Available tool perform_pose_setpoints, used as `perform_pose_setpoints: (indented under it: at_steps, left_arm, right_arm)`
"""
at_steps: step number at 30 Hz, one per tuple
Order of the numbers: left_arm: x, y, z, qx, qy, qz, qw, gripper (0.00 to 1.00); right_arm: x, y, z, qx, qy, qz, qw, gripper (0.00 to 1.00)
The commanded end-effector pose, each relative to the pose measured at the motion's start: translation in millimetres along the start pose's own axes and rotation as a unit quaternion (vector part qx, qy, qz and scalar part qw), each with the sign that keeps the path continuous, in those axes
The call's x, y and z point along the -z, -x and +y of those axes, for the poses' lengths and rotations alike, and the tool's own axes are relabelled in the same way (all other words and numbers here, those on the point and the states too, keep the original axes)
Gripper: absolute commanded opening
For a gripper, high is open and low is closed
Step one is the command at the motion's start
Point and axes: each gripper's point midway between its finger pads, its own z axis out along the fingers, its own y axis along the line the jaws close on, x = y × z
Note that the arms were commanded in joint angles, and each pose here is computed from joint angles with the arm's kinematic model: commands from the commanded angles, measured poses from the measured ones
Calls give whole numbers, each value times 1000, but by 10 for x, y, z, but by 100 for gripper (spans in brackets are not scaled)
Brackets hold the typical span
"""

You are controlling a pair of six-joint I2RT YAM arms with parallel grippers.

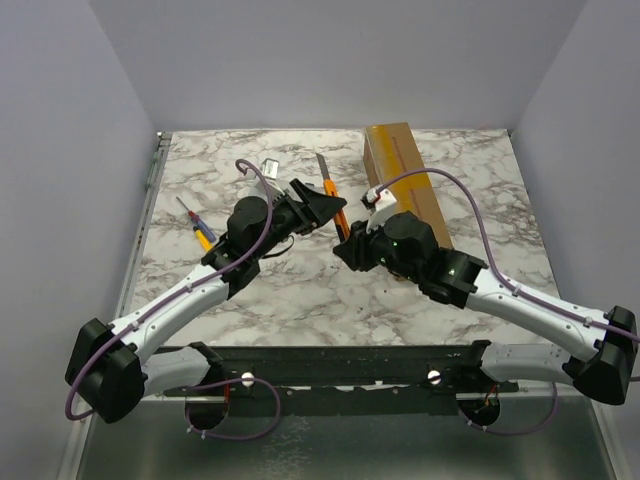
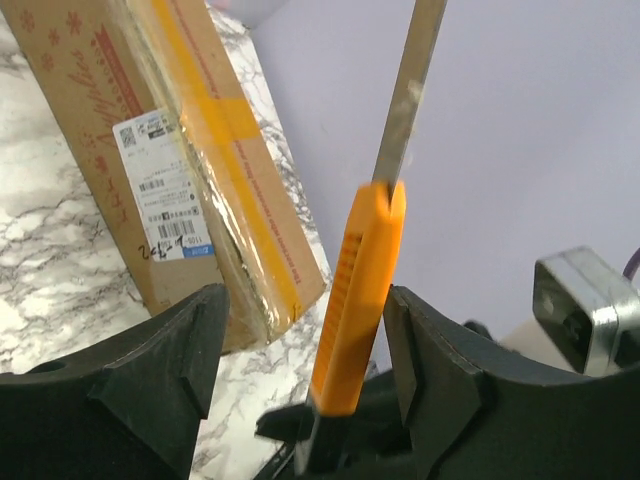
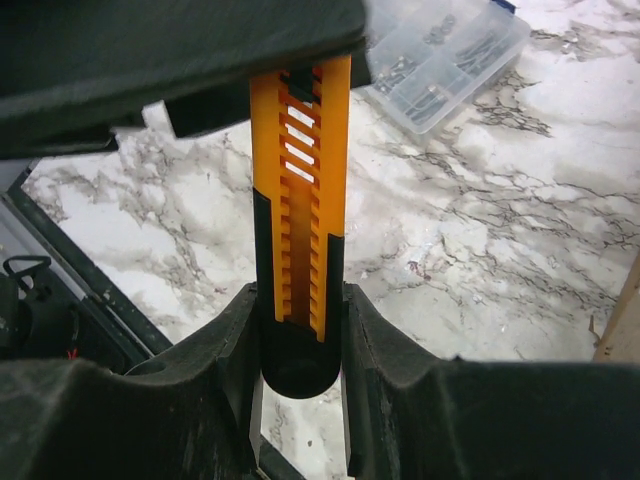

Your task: Unpack the express box

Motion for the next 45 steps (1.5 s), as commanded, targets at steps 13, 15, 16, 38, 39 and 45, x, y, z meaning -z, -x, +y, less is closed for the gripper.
perform_pose_setpoints:
  at_steps: [13, 15, 16, 38, 39, 45]
  left_arm:
    - [-196, 12, -101, -7, -21, 13, 1000, 0]
    - [-196, -43, -80, 8, -27, 19, 999, 0]
    - [-191, -62, -85, 14, -32, 22, 999, 0]
    - [-111, -314, -217, 36, -79, 74, 993, 0]
    - [-125, -335, -188, 32, -75, 78, 994, 3]
    - [-244, -350, 38, -4, -29, 77, 997, 75]
  right_arm:
    - [-24, -22, 62, 43, -5, 25, 999, 57]
    - [-49, 58, 41, 44, -19, 19, 999, 64]
    - [-59, 117, 24, 44, -29, 13, 999, 66]
    - [-187, 136, -249, 80, -122, 47, 988, 0]
    - [-91, 105, -374, 68, -160, 58, 983, 0]
    - [668, -154, -1277, -45, -362, 85, 927, 1]
